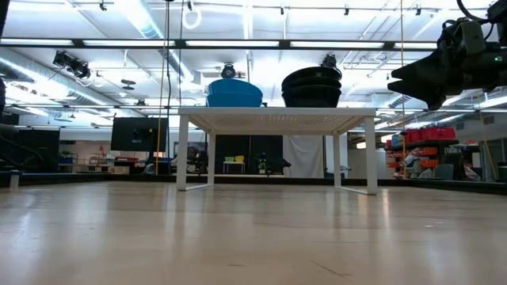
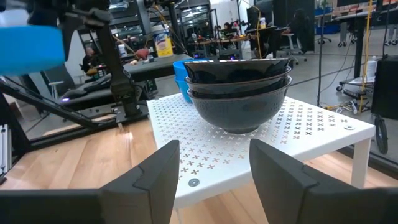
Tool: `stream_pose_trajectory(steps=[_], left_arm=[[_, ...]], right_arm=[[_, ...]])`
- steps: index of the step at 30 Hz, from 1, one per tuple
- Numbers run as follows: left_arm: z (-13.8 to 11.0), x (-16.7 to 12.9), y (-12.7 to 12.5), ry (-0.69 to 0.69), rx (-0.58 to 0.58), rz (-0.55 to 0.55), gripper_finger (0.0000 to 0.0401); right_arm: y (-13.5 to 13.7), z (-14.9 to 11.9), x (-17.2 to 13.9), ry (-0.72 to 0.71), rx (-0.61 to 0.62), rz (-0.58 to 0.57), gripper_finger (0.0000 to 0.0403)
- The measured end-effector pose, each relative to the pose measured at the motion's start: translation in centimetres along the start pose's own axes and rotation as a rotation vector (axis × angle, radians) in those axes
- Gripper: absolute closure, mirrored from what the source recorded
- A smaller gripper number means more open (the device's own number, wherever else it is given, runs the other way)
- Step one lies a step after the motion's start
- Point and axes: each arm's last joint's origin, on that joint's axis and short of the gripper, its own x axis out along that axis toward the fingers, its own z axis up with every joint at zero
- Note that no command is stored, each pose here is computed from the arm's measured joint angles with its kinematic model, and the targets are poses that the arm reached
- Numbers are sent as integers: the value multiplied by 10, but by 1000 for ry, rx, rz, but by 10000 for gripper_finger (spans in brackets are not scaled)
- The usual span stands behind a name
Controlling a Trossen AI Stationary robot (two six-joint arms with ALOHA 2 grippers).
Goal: Pick & Place Mini bowls
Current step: Stack the blue bowl on top of the other blue bowl on the shelf
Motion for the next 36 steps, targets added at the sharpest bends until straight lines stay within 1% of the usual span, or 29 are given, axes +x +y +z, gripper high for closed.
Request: stream_pose_trajectory(steps=[4,9,18,21,25,36], left_arm=[[9,-19,12,-25,-27,3,398],[24,-30,28,-73,-102,1,398],[54,-39,78,-135,-339,43,398],[65,-38,96,-146,-421,60,398],[79,-33,119,-142,-501,80,398],[107,-21,168,-166,-643,123,398]], right_arm=[[0,0,0,0,0,0,207],[0,0,0,0,0,0,207],[0,0,0,0,0,0,207],[0,0,0,0,0,0,207],[0,0,0,0,0,0,207],[0,0,0,0,0,0,207]])
